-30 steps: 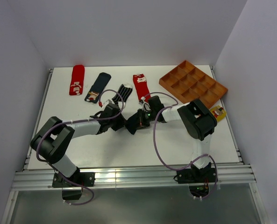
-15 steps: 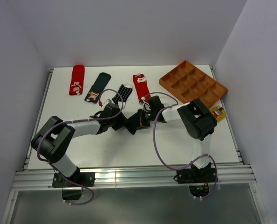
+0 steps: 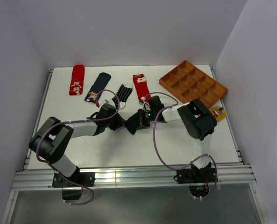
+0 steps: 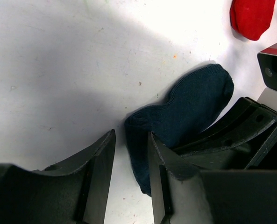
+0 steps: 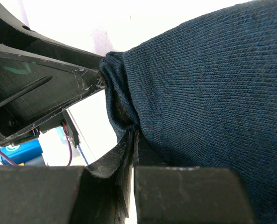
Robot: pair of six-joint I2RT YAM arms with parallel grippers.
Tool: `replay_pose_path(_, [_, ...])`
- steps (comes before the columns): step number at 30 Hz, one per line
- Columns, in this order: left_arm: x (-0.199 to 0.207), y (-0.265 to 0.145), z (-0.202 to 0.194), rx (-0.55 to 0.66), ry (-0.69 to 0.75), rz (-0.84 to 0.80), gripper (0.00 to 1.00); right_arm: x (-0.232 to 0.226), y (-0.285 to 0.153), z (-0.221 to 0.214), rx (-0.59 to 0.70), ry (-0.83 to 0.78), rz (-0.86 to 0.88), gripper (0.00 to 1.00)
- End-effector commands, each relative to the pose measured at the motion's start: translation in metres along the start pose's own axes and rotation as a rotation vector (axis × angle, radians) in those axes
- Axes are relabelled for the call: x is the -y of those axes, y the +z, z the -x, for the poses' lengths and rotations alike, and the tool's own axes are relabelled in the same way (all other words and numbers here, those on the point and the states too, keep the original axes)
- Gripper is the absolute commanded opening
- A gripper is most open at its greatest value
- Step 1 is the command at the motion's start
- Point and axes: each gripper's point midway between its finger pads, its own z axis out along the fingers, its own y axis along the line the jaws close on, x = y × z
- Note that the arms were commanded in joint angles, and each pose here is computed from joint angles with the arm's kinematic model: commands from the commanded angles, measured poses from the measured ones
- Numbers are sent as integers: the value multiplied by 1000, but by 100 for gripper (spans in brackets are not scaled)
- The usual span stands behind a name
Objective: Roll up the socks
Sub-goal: Roll the sock at the center of the board.
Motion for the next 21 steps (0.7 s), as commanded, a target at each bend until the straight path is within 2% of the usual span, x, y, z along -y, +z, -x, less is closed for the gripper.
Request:
replay_pose_path(1, [-27,6,-15,-53,33,68,40,78,0,-31,-37,94,-279,3])
replay_pose_path(14, [-47,16,-26,-102,25,149,32,79,-3,-27,-24,70,-299,5])
replay_pose_path(19, [-50,13,-26,-98,29,172,20,76,-6,-23,-10,48,-308,7])
replay_pose_path(20, [-48,12,-25,-97,32,168,11,74,-7,-21,-1,32,-304,8])
replay_pose_path(21, [-47,11,-24,-97,33,168,8,74,-8,-20,7,24,-312,8])
